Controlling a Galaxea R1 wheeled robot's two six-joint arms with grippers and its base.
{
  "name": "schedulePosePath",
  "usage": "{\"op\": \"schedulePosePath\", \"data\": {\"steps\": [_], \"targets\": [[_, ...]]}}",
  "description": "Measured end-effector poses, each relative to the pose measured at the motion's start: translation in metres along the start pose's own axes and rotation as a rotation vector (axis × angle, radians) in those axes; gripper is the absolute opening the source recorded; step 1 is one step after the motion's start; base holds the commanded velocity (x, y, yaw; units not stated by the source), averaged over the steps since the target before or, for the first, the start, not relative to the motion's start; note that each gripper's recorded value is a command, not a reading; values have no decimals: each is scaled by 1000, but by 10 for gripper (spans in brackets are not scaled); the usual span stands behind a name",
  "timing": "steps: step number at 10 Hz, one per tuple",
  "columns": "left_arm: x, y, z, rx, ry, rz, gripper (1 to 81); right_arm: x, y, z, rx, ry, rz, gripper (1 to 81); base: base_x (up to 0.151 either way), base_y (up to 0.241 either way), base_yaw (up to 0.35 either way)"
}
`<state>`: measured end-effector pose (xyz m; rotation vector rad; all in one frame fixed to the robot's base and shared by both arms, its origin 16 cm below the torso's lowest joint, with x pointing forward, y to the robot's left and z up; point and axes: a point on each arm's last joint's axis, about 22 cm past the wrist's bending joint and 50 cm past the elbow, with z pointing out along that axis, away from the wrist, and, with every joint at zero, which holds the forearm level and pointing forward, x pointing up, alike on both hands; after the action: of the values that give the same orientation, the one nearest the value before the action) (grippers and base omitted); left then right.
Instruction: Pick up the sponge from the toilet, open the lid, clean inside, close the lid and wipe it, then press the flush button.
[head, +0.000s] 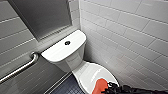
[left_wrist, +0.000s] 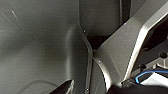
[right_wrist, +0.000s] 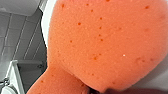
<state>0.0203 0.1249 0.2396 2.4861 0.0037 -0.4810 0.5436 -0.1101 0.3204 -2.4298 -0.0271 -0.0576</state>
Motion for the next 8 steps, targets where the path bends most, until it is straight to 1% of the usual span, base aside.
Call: {"op": "schedulePosePath", "data": {"steps": [2, 3, 4, 5, 6, 7, 8], "targets": [[0, -3, -1, 4, 1, 2, 811, -34, 39, -29, -24, -1, 61, 10, 0, 0, 0], [0, -4, -2, 6, 0, 2, 811, -55, 61, -45, -45, -7, 94, 10, 0, 0, 0], [0, -4, -2, 6, 1, 2, 811, -78, 88, -61, -86, -22, 122, 10, 0, 0, 0], [0, -4, -2, 7, 1, 3, 811, -109, 125, -85, -153, -47, 159, 10, 0, 0, 0], [-1, -7, -2, 13, 0, 2, 811, -138, 155, -110, -205, -62, 196, 10, 0, 0, 0], [-1, -10, -3, 19, 0, 2, 811, -165, 172, -127, -229, -71, 233, 10, 0, 0, 0], [-1, -11, -3, 21, 1, 1, 811, -183, 176, -135, -220, -65, 257, 10, 0, 0, 0]]}}
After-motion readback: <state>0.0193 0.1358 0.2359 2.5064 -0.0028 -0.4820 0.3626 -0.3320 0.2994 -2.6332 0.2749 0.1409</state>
